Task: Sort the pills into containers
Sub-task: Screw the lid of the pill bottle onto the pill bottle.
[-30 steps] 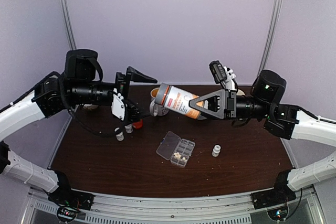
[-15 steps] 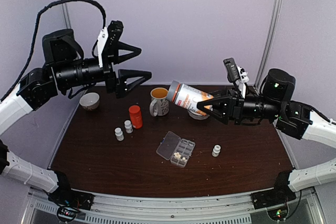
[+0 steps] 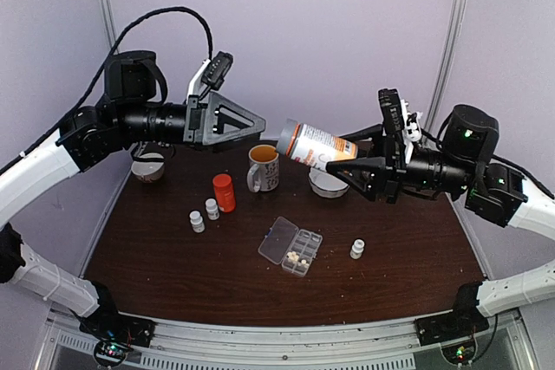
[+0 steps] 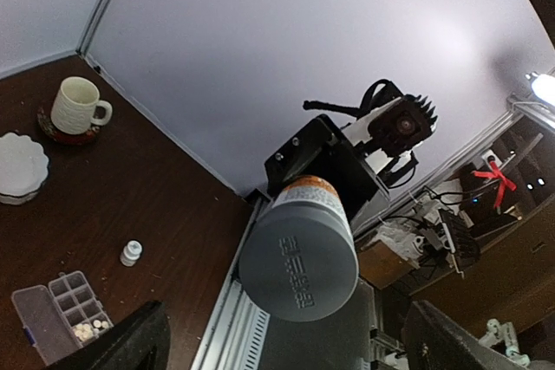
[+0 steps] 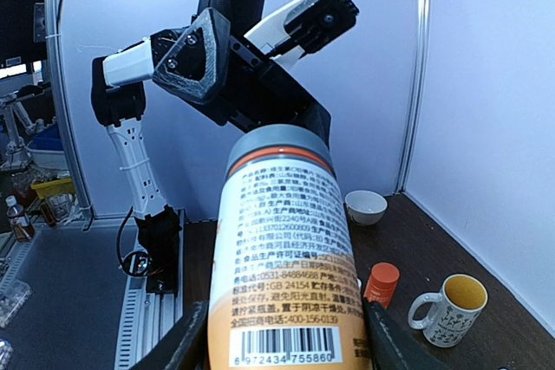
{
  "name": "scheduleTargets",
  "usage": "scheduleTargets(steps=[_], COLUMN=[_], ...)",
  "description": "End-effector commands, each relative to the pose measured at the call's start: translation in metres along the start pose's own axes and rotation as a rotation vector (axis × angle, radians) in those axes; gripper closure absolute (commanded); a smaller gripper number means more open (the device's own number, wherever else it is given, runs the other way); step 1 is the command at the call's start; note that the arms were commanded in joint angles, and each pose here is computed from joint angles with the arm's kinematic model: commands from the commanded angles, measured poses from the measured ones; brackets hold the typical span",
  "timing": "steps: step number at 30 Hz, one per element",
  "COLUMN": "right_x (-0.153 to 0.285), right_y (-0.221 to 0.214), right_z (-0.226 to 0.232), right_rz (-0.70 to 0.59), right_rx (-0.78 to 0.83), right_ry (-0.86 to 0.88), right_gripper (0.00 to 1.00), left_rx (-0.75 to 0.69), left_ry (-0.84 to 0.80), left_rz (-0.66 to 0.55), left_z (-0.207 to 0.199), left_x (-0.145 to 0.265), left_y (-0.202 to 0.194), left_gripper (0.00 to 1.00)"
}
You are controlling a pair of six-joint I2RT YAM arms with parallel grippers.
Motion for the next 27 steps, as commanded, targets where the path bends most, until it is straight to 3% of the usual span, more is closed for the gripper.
scheduleTargets(steps=[1,8,21,27], right_x=[0.001,-0.010,-0.013,-0.015], right_y=[0.019,0.020,0.019,0.018], right_z=[0.003,0.008,0.010,0.011], right_rz=[-0.040,0.000,-0.003,0.004], right_rx=[0.133,0.161,0.162,0.167], right_ry=[-0.026,-0.012,-0.010,-0.005], right_gripper=[1.00,1.00,1.00,1.00], left_rx=[0.128,0.154,0.206,0.212], left_ry=[-0.161,-0.196,-0.107,-0.118], left_rz=[0.042,0.065,0.102,0.115], left_z=[-0.017,-0.016,0.004,0.005], left_x=[-0.003,-0.007,-0.017,-0.019], left_y=[0.002,-0.001,-0.009,-0.010], left_gripper=[0.03,0.02,0.02,0.20])
Point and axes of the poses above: each gripper's point midway between its finger pads, its own x axis back along the fingers, its own z axis along the line the jaws close on, y = z × x, the point moved 6 cm from there along x, back along the fingers, and after that the axes turned 5 degrees about x, right-handed, at the moved point
